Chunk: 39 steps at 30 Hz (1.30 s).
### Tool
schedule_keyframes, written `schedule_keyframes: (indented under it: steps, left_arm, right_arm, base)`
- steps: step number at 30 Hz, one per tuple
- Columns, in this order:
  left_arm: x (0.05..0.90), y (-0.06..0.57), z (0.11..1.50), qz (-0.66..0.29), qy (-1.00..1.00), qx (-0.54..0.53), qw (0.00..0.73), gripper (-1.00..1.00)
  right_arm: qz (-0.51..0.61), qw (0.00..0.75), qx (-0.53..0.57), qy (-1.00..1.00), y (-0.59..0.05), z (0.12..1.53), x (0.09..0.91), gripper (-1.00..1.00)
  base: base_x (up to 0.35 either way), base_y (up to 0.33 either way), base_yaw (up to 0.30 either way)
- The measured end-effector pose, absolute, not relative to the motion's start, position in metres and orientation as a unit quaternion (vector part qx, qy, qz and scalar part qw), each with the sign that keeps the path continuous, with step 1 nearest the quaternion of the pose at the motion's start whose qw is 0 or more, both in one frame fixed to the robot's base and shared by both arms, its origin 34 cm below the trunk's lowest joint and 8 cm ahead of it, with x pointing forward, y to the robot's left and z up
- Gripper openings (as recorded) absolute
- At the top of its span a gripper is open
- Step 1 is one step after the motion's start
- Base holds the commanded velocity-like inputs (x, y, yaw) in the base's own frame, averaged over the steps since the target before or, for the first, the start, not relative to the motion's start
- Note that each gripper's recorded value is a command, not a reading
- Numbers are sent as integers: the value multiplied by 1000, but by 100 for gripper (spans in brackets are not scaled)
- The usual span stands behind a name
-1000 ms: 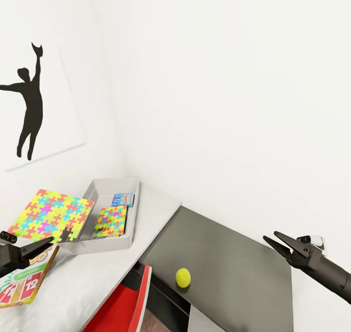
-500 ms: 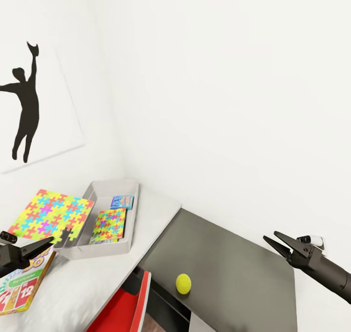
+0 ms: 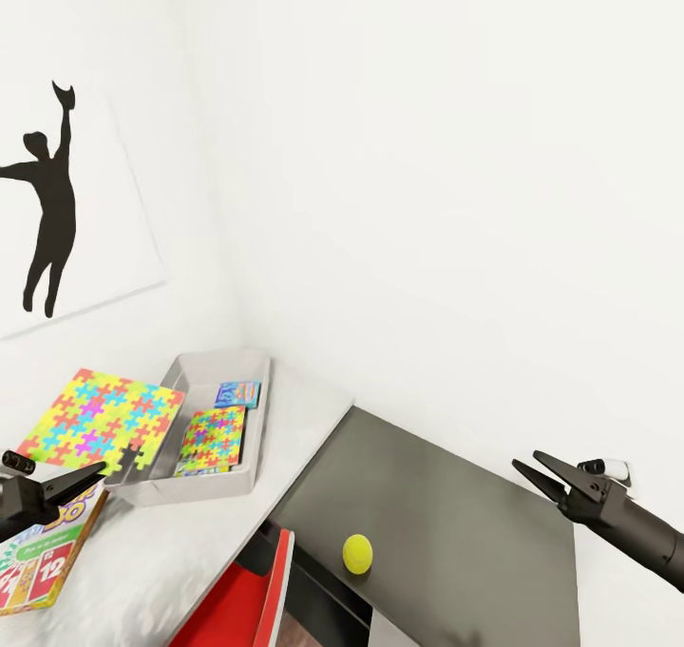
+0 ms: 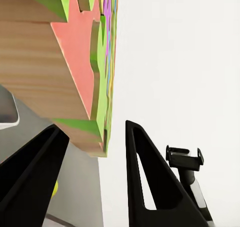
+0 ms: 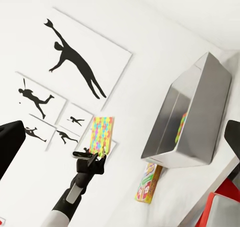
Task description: Put all the toys in the child's room - the three board games (two on the bed and one on the table), the two jigsaw puzzles on the table, and the tennis ball on the table - inside the toy box on the table in the child's room.
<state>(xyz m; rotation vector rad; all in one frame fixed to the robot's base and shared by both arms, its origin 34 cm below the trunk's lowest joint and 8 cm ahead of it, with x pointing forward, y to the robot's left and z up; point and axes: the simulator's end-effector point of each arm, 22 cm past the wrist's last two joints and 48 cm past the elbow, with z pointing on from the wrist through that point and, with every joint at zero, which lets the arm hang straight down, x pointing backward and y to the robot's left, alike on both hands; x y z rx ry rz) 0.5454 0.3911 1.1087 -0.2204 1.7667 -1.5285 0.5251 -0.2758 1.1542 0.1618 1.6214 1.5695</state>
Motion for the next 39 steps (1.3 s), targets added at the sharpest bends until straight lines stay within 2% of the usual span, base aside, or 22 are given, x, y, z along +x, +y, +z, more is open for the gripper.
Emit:
schedule_keyframes:
  steps: [11,21,33,39]
  left_arm:
    - [554,392,1116,-596,698,-78,389,-100]
    - [591,364,1134,-593,711,-32,378,-100]
    - [643,383,1112,-544,744,-91,378,-100]
    - [657,373,1107,-527,762,-85,366,-100]
  right_arm:
    - [628,425,64,649,-275,1154,525,100]
    - [628,425,65,649,-276,1154,525,100]
    - [628,424,64,649,-275,1153,525,100]
    - [630,419,62,651,-270,1151,525,100]
  base:
    - [0,0,0]
    - [0,0,0]
    - [0,0,0]
    - [0,0,0]
